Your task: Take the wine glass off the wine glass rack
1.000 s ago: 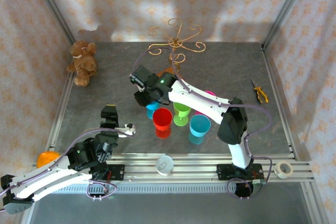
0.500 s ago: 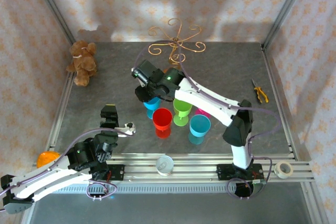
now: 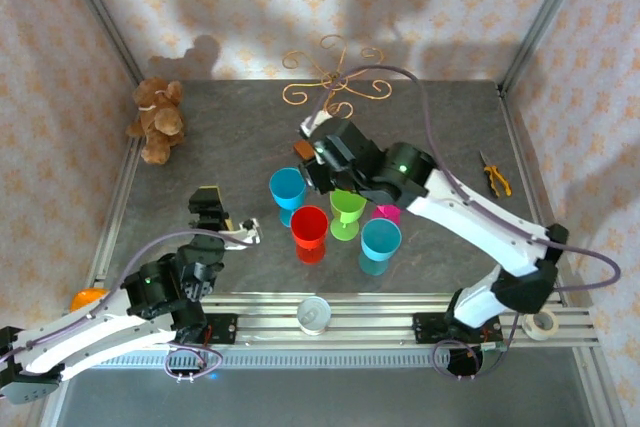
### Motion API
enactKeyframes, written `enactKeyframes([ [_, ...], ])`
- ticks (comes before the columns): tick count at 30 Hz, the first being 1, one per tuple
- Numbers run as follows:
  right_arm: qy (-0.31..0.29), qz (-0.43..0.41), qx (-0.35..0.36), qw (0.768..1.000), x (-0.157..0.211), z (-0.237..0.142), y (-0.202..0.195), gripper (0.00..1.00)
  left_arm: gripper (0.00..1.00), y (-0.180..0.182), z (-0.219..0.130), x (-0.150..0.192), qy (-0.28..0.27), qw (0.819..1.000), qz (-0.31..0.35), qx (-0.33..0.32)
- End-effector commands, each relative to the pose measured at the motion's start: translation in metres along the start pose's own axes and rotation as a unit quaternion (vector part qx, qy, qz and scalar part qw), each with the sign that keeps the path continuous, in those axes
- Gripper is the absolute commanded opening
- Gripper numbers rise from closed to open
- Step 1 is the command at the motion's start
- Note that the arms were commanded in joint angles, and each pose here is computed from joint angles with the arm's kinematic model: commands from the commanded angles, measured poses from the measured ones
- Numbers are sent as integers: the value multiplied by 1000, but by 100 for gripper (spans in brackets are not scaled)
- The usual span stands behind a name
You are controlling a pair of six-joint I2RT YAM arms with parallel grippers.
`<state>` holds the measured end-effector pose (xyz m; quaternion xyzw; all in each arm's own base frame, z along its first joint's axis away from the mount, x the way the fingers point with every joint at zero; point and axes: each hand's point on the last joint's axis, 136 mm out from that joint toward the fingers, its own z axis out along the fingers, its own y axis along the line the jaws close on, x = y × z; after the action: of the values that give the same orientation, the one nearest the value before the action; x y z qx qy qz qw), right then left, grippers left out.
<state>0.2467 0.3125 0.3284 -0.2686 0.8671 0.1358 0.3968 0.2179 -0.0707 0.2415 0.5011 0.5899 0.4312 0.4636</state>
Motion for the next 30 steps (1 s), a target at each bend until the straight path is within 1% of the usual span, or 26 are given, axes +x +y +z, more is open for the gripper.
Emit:
enactKeyframes([
  [1, -36, 29, 69, 997, 6, -15, -35, 40, 90, 24, -6, -6, -10, 996, -89, 11],
  [3, -42, 42, 95, 994, 16, -22, -53, 39, 90, 28, -8, -11, -14, 993, -111, 34],
  [7, -48, 89, 143, 984, 38, -37, -98, 38, 90, 42, -5, -25, -17, 986, -160, 43],
  [11, -65, 143, 181, 971, 57, -55, -140, 42, 91, 54, 2, -36, -14, 972, -228, 48],
  [13, -74, 161, 194, 965, 66, -61, -156, 46, 92, 60, 9, -37, -12, 959, -277, 50],
  [15, -84, 187, 218, 954, 75, -65, -176, 55, 92, 67, 18, -37, -4, 941, -334, 56],
  [16, -87, 202, 225, 949, 80, -68, -185, 56, 92, 69, 22, -35, 1, 932, -358, 59],
  [18, -87, 222, 233, 943, 89, -68, -199, 61, 92, 73, 31, -34, 8, 911, -406, 63],
  [20, -88, 238, 253, 934, 97, -68, -215, 64, 92, 77, 39, -34, 8, 895, -442, 58],
  [25, -82, 272, 267, 921, 110, -60, -241, 68, 93, 82, 61, -23, 26, 852, -521, 46],
  [26, -83, 277, 275, 917, 112, -59, -246, 81, 93, 82, 66, -19, 32, 843, -536, 41],
  [27, -86, 280, 281, 914, 113, -57, -252, 89, 95, 82, 71, -15, 35, 834, -550, 36],
  [30, -93, 294, 299, 903, 120, -51, -270, 97, 97, 80, 82, -4, 46, 801, -596, 28],
])
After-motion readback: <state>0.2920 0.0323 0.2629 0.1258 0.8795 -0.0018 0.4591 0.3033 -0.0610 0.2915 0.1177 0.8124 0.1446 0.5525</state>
